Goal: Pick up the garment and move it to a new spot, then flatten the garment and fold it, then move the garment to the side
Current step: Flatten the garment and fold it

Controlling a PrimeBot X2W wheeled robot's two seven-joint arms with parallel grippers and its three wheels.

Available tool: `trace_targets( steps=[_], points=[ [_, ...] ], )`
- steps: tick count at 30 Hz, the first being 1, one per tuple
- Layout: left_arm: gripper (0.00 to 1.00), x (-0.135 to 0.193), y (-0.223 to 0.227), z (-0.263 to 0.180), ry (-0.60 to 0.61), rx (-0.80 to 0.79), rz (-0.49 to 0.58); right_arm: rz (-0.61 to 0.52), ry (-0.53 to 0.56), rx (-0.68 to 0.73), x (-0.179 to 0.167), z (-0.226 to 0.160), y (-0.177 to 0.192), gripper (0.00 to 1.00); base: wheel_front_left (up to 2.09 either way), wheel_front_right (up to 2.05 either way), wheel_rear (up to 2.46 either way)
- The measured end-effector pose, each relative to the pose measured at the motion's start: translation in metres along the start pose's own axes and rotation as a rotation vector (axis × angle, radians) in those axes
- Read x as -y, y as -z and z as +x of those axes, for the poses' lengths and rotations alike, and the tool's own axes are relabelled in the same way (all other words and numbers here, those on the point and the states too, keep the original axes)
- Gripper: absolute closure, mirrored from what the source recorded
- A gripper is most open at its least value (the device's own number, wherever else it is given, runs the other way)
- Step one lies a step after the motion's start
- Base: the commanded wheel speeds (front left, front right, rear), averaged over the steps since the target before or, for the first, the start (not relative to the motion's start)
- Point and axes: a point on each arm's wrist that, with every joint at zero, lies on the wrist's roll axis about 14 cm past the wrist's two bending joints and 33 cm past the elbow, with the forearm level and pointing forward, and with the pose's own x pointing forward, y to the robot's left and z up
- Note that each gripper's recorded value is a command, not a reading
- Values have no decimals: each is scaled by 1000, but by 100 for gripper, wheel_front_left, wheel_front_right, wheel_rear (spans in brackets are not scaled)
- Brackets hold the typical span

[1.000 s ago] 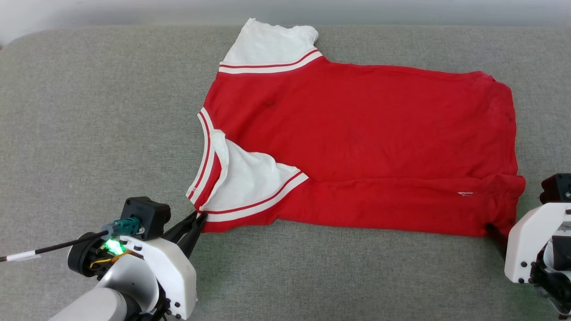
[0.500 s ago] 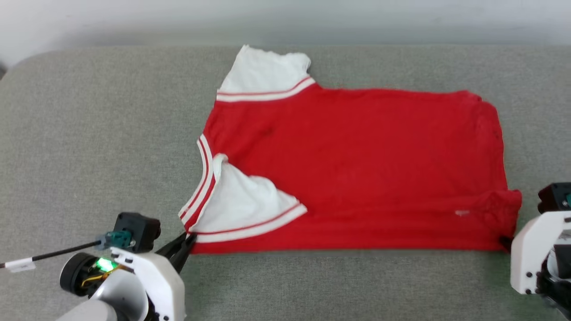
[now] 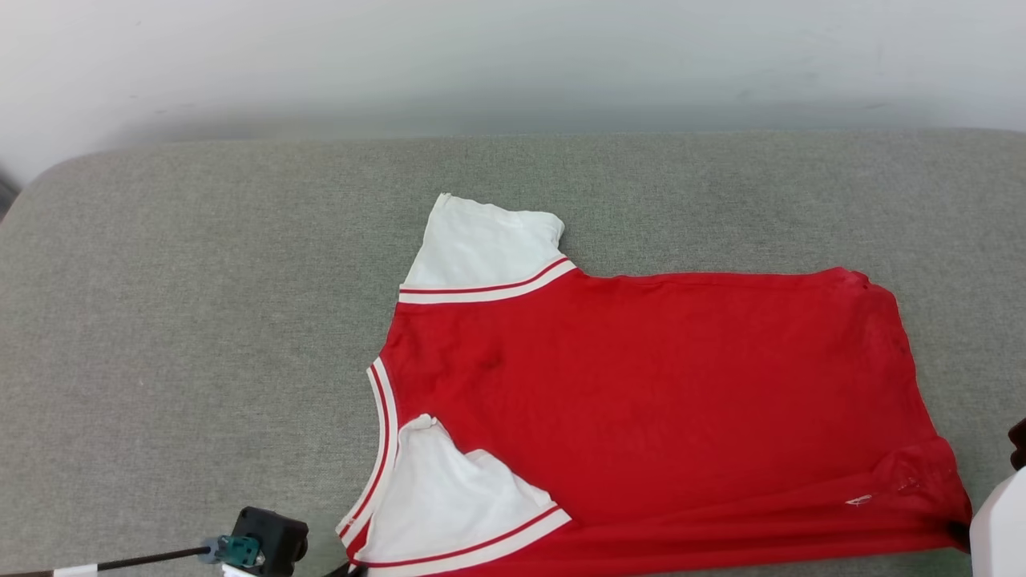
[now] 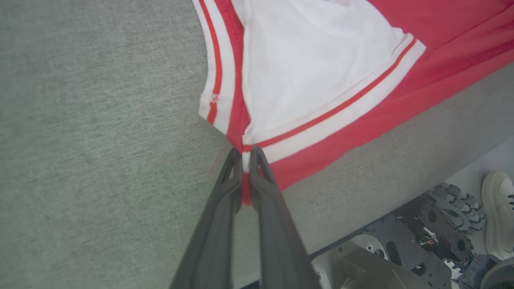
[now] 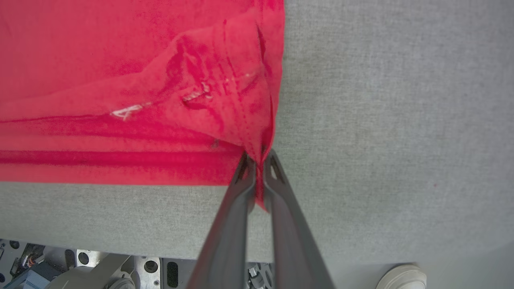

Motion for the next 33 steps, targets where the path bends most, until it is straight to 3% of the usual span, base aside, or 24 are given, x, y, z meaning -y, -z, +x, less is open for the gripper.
trace_targets(
  steps=[6,7,8,9,13,19,24,33],
  points=[
    [100,10,15,8,36,-33,-52,10,-27,-28,-12,5,10,100,0,0,0],
    [95,10,16,10,39,-34,-58,13,-30,-32,-13,6,11,73,0,0,0],
    [47,10,17,12,38,-34,-59,11,-29,-33,-13,8,11,0,0,0,0],
    [0,9,17,14,38,-32,-55,7,-24,-36,-12,9,12,0,0,0,0],
    [0,3,8,19,17,24,-42,9,-21,12,-14,12,2,0,0,0,0],
    [0,-8,-48,12,-23,298,-36,64,-71,204,-24,-3,-42,0,0,0,0],
    [0,-22,-103,-7,-104,594,-47,80,-42,488,-17,-36,-99,0,0,0,0],
    [0,-16,-165,-38,-160,906,-36,94,-112,924,-44,-93,-156,0,0,0,0]
  ],
)
